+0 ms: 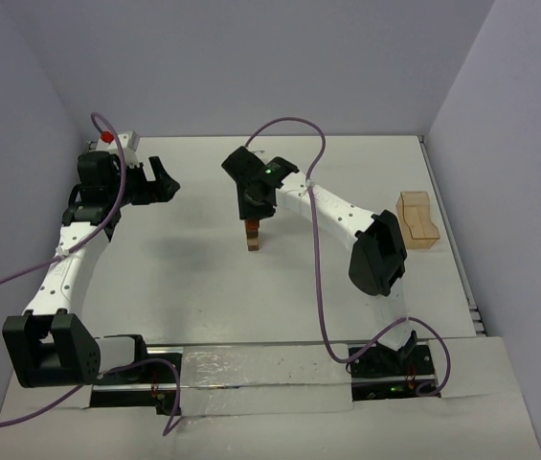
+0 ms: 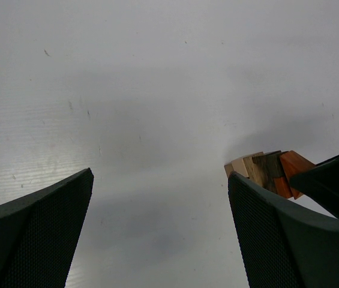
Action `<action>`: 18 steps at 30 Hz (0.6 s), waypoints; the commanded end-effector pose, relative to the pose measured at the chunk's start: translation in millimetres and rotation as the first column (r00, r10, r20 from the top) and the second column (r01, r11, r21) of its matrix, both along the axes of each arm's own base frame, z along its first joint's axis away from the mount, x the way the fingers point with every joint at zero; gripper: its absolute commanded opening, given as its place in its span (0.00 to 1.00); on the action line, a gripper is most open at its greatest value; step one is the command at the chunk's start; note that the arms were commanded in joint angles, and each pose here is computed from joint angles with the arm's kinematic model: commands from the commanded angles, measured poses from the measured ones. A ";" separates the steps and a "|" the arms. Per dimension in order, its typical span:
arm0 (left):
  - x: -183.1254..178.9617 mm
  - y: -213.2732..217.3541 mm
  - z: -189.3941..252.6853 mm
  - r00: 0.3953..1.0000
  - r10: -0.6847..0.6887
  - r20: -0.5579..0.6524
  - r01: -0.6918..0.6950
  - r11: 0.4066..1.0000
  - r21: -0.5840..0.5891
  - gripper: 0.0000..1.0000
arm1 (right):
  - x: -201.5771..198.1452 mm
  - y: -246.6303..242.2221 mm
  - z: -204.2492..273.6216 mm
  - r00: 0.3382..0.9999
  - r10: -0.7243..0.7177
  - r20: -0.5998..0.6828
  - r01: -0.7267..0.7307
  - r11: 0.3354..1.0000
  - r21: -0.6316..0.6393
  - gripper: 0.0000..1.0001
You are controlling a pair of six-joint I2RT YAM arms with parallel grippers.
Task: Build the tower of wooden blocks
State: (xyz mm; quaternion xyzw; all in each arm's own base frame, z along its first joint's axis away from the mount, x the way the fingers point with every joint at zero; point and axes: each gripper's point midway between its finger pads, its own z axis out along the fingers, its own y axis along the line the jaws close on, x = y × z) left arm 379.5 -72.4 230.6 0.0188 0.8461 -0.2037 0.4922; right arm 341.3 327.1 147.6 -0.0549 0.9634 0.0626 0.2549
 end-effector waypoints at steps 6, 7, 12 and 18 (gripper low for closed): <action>9.3 2.0 23.4 0.998 0.009 0.065 -0.009 1.000 -0.004 0.99 | 8.9 6.3 4.1 1.000 -0.017 0.020 0.017 1.000 0.016 0.62; 9.5 2.0 24.0 0.998 0.009 0.067 -0.009 1.000 -0.004 0.99 | 9.0 6.7 3.9 1.000 -0.017 0.019 0.016 1.000 0.017 0.63; 9.0 2.3 26.4 0.997 0.009 0.073 -0.009 1.000 -0.002 0.99 | 7.5 9.0 6.8 1.000 -0.001 0.020 0.001 1.000 0.028 0.82; 7.3 4.8 33.5 0.996 -0.043 0.079 0.042 0.999 0.018 0.99 | -3.3 16.2 41.4 0.987 0.139 0.077 -0.145 0.987 0.076 1.00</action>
